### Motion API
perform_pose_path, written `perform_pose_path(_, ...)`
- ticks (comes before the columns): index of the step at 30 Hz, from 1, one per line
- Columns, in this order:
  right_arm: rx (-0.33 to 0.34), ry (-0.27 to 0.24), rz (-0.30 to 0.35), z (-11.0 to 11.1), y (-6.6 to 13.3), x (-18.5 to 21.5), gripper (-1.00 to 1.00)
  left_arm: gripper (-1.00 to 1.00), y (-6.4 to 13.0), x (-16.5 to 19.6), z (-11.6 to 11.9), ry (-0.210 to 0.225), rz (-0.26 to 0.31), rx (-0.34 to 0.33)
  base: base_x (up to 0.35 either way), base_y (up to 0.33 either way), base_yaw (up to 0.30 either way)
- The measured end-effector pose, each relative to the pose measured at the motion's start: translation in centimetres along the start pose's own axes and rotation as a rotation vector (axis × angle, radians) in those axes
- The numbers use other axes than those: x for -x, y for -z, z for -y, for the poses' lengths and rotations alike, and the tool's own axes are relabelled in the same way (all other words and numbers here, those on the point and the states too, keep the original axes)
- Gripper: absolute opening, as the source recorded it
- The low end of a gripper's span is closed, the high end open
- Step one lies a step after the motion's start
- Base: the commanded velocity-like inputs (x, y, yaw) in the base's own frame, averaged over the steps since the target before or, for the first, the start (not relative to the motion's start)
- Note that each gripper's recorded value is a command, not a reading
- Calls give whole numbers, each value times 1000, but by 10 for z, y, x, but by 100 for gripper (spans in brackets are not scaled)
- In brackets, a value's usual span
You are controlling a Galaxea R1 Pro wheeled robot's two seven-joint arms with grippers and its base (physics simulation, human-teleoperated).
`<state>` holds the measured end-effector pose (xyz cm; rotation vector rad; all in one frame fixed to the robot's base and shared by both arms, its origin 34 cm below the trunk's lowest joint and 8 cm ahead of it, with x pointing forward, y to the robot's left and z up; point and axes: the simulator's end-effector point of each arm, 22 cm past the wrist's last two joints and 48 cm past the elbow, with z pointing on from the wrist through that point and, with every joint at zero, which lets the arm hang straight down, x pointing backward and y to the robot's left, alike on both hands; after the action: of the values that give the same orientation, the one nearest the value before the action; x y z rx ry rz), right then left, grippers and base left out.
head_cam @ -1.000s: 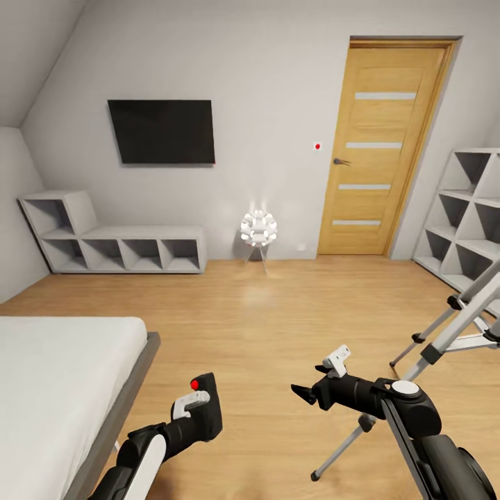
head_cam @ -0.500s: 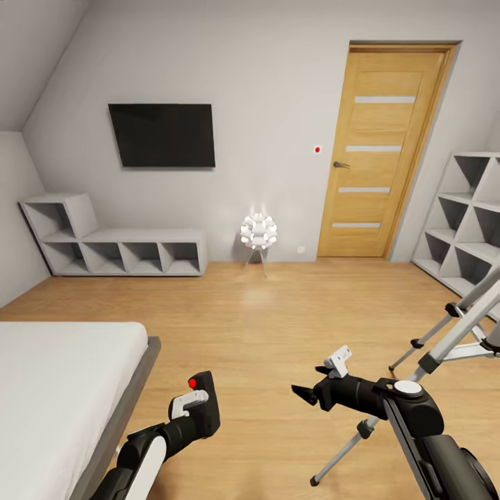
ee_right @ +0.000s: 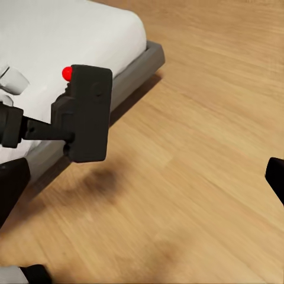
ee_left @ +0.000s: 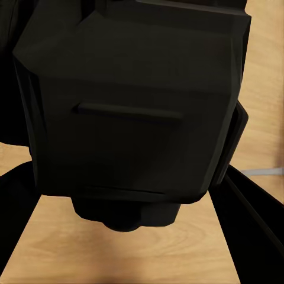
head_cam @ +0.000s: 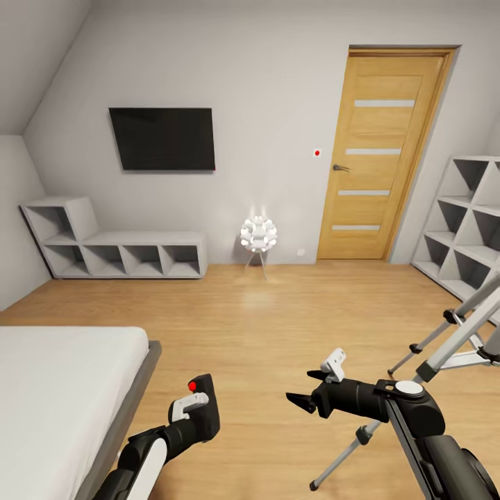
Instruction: Attach the digital camera to the camera tripod in the bedroom.
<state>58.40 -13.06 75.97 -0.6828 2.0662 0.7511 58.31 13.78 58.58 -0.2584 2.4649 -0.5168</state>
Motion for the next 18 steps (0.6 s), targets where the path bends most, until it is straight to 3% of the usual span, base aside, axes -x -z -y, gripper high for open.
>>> perform_pose_path(18, 5, 46, 30, -8, 15, 38, 100, -100, 19, 13, 7, 6, -19, 14, 0, 0, 0)
